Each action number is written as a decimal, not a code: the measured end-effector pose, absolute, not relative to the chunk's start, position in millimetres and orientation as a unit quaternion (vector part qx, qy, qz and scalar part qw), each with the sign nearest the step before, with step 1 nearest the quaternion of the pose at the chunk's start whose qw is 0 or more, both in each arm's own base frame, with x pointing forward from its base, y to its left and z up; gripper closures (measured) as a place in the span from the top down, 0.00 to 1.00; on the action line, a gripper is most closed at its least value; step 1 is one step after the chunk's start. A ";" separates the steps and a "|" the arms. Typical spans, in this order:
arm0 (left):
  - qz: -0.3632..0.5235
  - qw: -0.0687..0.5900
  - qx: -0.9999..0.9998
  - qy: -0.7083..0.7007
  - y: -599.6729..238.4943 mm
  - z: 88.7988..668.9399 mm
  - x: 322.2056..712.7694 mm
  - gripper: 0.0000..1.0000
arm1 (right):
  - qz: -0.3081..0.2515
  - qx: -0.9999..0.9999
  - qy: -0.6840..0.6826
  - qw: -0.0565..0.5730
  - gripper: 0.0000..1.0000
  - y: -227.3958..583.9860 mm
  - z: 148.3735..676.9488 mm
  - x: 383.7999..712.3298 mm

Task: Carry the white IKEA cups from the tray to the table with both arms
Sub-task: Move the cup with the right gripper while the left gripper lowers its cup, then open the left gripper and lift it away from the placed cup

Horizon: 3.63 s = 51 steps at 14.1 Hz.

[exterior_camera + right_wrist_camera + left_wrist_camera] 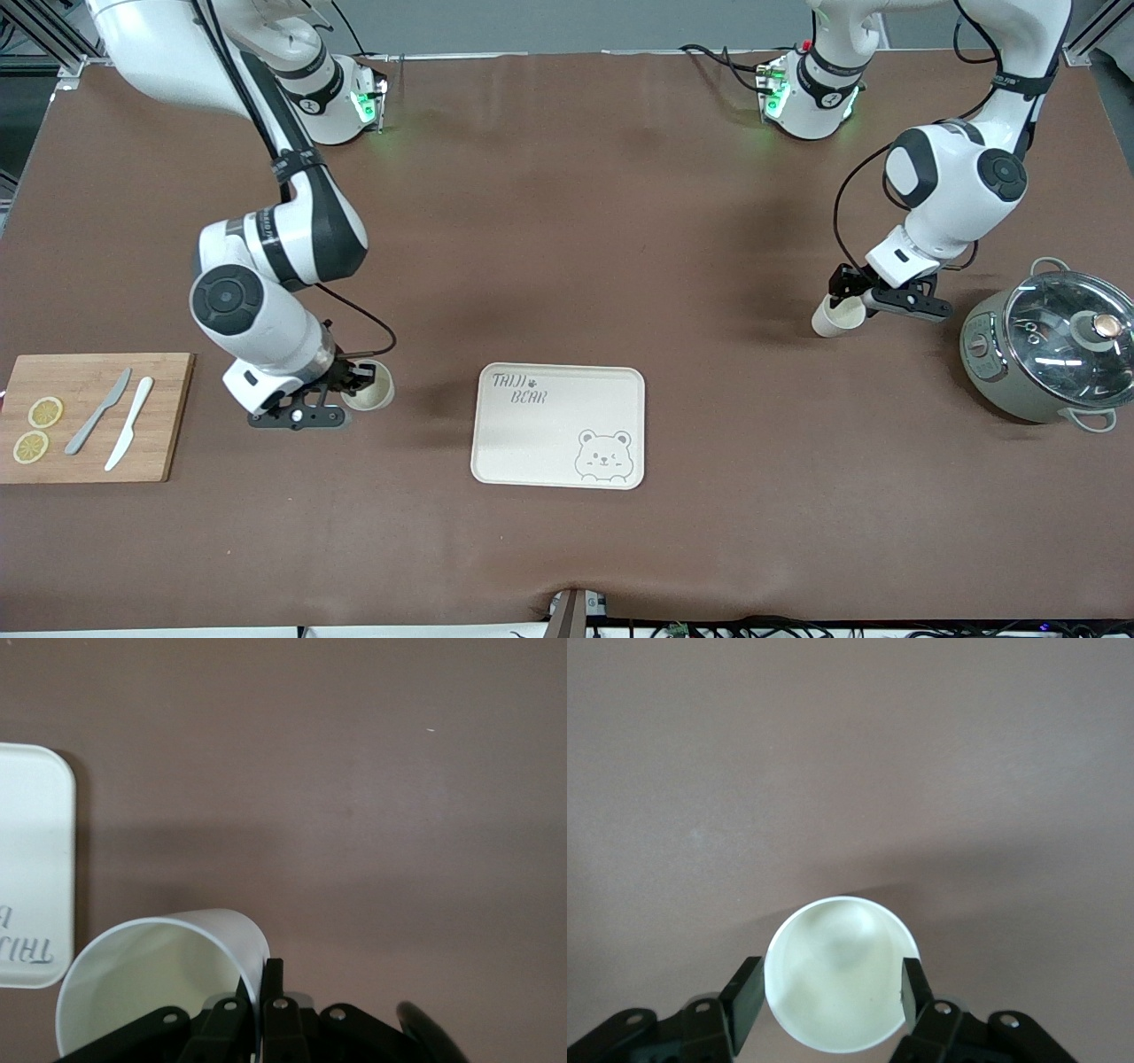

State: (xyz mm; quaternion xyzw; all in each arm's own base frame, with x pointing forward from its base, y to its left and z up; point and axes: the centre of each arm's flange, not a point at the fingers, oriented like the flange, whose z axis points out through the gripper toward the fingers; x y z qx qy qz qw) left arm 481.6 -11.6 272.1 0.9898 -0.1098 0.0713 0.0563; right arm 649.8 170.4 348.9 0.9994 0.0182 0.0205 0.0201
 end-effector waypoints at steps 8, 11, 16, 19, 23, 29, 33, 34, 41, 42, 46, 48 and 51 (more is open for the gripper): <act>0.058 0.076 0.987 -0.132 -7.1 320.6 510.5 0.73 | 0.045 0.998 0.047 0.015 0.04 95.8 301.9 621.4; 0.062 0.072 0.985 -0.144 3.2 363.3 533.5 0.74 | 0.052 0.997 0.056 0.015 0.04 64.2 283.1 614.3; 0.096 0.063 0.985 -0.126 20.3 404.2 575.4 0.74 | 0.056 0.996 0.065 0.015 0.04 21.1 277.8 614.0; 0.100 0.067 0.987 -0.110 19.0 396.0 608.6 0.74 | 0.065 0.996 0.064 0.011 0.04 21.6 277.6 614.5; 0.103 0.048 0.990 -0.082 -2.8 389.6 649.1 0.74 | 0.078 0.995 0.063 0.010 0.04 20.2 261.5 613.4; 0.083 0.046 0.994 -0.059 -60.4 422.6 663.5 1.00 | 0.086 0.995 0.057 0.007 0.04 13.3 224.5 614.8; 0.061 0.050 0.997 -0.026 -75.7 456.4 653.2 1.00 | 0.090 0.994 0.057 0.007 0.04 13.2 223.9 615.4; 0.054 0.050 0.997 -0.023 -77.9 468.6 648.8 1.00 | 0.090 0.994 0.057 0.007 0.04 13.2 223.9 615.4; 0.052 0.048 0.997 -0.030 -82.5 551.1 616.6 1.00 | 0.090 0.994 0.057 0.006 0.35 13.2 223.3 615.4; 0.053 0.048 0.997 -0.031 -82.6 558.7 612.1 1.00 | 0.091 0.994 0.057 0.006 0.35 13.2 223.4 615.5; 0.053 0.046 0.997 -0.033 -82.1 588.0 593.3 1.00 | 0.091 0.994 0.058 0.006 0.68 13.3 223.5 615.6; 0.054 0.045 0.997 -0.035 -81.4 604.8 581.8 1.00 | 0.093 0.993 0.069 0.008 0.88 12.3 223.9 615.9; 0.059 0.044 0.997 -0.035 -80.5 622.5 569.7 1.00 | 0.095 0.992 0.084 0.012 1.00 -3.9 225.0 617.0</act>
